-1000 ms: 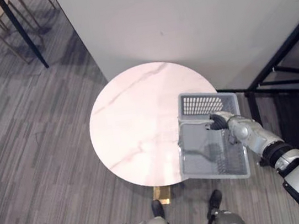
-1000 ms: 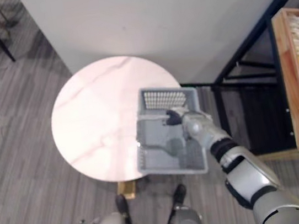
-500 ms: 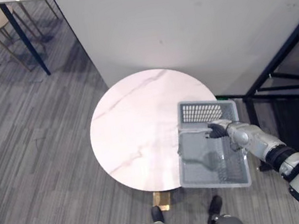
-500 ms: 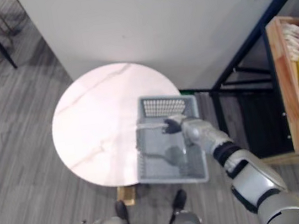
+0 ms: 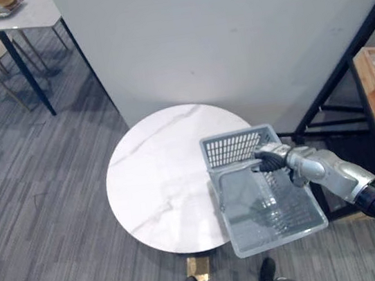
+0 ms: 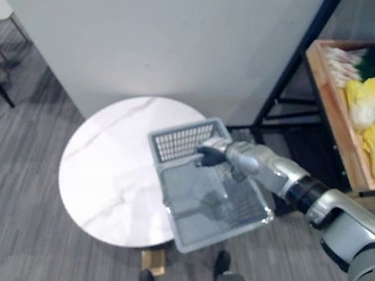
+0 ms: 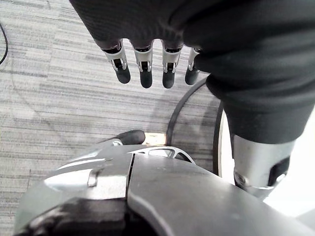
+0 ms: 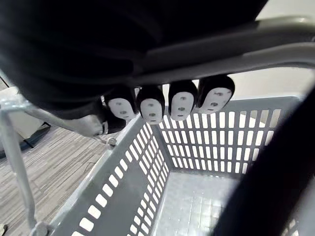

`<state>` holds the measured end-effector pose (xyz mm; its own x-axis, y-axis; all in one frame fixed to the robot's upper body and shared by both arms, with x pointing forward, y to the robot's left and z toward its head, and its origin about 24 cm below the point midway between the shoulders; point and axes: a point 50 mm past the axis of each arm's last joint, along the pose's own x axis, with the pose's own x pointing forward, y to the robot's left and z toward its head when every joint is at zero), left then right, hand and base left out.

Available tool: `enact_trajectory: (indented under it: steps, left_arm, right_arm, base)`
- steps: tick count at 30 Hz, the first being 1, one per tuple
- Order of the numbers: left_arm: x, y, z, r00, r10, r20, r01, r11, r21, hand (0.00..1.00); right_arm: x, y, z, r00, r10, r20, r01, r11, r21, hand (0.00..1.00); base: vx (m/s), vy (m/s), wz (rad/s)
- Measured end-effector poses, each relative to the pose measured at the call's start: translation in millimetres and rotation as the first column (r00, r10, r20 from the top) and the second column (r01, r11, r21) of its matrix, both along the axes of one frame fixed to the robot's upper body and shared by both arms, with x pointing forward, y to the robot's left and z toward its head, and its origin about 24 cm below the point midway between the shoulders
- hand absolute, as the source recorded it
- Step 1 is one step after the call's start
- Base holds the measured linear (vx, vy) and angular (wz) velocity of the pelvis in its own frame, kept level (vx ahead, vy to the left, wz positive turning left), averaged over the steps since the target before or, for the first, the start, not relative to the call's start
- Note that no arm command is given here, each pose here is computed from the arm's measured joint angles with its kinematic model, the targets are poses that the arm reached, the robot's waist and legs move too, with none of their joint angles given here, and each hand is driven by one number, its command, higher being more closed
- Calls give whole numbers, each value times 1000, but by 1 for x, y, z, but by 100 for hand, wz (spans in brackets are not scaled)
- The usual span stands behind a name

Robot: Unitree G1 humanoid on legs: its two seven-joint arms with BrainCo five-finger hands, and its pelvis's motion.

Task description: Pick vegetable in the basket

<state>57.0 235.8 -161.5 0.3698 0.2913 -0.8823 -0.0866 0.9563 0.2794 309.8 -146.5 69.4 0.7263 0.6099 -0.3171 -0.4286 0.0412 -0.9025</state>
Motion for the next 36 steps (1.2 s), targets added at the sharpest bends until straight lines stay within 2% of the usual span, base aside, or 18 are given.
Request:
enact_trajectory:
  steps: [13,21,26,28,32,36]
  left_arm:
    - [-11,-2,-2,1000,3,-26,-3,1000,-2,0]
    - [-14,-4,-2,999,49,-21,-50,999,-13,0]
    - [-11,-13,-4,998,61,-12,-62,997,-38,0]
    - [-12,-10,-3,998,60,-14,-60,998,-30,0]
    - [-8,-6,-2,1000,6,-15,-6,1000,-18,0]
    - [4,-4,-1,1000,-22,-8,22,1000,-10,0]
  right_arm:
    - [-25,-5,-3,998,62,-10,-62,998,-1,100]
    - [-37,-5,-3,995,98,-11,-98,995,-2,100]
    - [-40,-3,-3,994,105,-7,-105,994,17,100]
    - [-49,-10,-9,997,77,-26,-76,996,40,100]
    - [-69,-42,-5,996,-90,19,88,989,116,100]
    - [-68,-45,-5,988,-136,68,128,986,105,100]
  base:
    - [-11,-11,-11]
    - [-30,-34,-22]
    - [-76,12,-70]
    - [-43,62,-10]
    - [-43,141,-27]
    - [-115,133,-87]
